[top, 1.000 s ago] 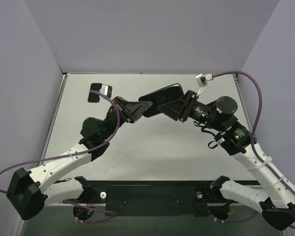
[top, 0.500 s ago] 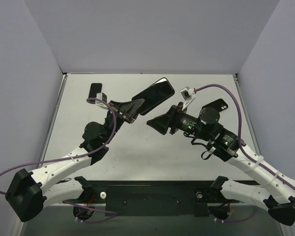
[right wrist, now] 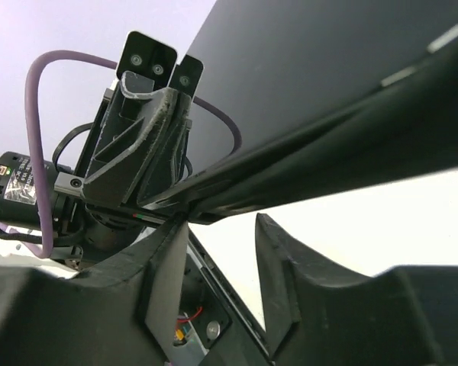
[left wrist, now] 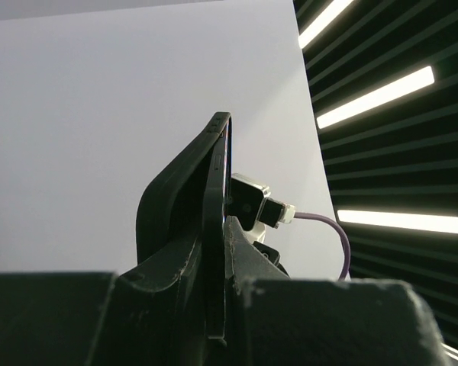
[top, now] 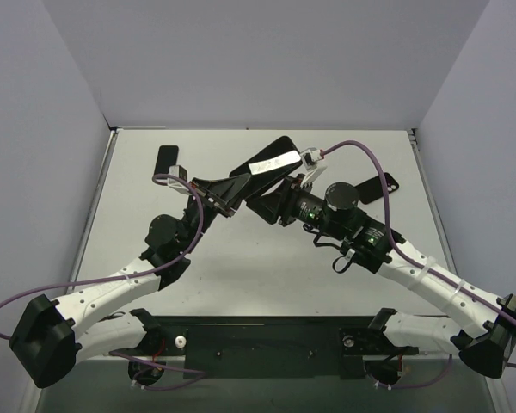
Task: Take the phone out of the phone case
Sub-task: Remove the phone case from the phone, then place the phone at the center of the board.
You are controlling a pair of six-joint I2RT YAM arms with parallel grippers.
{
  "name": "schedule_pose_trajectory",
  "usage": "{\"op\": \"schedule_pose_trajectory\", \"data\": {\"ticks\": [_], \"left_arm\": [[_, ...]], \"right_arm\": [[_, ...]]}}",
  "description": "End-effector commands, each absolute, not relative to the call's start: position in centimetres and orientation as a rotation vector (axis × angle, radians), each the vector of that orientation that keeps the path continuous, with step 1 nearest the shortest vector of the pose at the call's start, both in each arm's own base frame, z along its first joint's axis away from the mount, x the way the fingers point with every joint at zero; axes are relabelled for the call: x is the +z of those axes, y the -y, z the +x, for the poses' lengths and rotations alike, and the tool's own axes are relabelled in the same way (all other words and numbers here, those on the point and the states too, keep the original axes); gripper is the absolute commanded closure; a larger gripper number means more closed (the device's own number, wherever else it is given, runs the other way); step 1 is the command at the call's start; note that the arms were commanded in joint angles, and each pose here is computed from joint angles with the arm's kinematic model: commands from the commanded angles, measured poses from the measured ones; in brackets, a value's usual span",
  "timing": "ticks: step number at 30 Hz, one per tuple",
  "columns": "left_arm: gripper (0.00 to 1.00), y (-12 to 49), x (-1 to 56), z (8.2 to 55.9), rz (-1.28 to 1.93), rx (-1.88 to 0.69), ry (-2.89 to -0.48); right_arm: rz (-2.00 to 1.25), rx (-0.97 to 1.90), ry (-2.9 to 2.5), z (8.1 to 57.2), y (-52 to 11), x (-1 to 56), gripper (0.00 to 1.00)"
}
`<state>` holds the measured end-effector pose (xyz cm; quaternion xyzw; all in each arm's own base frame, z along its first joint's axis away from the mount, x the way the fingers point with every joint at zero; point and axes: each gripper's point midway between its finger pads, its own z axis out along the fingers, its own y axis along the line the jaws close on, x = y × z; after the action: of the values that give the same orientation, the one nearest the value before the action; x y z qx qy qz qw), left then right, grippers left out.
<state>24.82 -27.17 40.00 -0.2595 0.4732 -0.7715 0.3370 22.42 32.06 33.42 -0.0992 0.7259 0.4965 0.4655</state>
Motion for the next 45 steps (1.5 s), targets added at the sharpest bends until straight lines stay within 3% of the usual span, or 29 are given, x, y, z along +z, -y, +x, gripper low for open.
{"op": "schedule_pose_trajectory", "data": {"ticks": [1, 3, 14, 16, 17, 26, 31, 37, 41, 45], "left_arm": [[1.0, 25.2, 45.2, 22.3, -0.603, -2.156, -1.018], [1.0, 25.1, 45.1, 22.3, -0.61, -2.159, -1.019], [1.0, 25.1, 45.1, 22.2, -0.619, -2.184, -1.001], [1.0, 25.2, 44.8, 22.1, -0.618, -2.188, -1.008], [1.0, 25.1, 44.7, 22.1, -0.628, -2.187, -1.007], [1.0, 24.5, 45.1, 21.7, -0.566, -2.1, -0.999], [1.0, 24.7, 44.1, 22.4, -0.482, -1.909, -1.078], [1.0, 22.0, 39.5, 26.7, -0.522, -1.513, -1.232], [1.0, 18.0, 35.7, 31.1, -0.7, -1.419, -1.255], [1.0, 14.0, 32.8, 35.9, -0.901, -1.399, -1.132]], "right_arm": [[-0.138, 1.194, -1.637, 24.0, -31.3, 37.4, 0.7], [-0.117, 1.176, -1.631, 24.4, -31.1, 37.3, 0.73], [0.03, 1.077, -1.602, 26.6, -29.8, 37.2, 0.7], [0.055, 1.032, -1.606, 27.3, -29.4, 36.8, 0.82], [0.075, 0.985, -1.634, 27.8, -29.0, 36.1, 1.0], [0.333, 0.717, -1.781, 30.7, -22.0, 28.9, 1.0], [0.427, 0.637, -1.834, 31.2, -17.2, 26.2, 1.0], [0.376, 0.428, -1.911, 28.7, -10.4, 24.4, 1.0], [0.339, 0.41, -1.924, 26.5, -8.7, 24.4, 1.0], [0.313, 0.413, -1.92, 25.1, -8.3, 24.3, 1.0]]}}
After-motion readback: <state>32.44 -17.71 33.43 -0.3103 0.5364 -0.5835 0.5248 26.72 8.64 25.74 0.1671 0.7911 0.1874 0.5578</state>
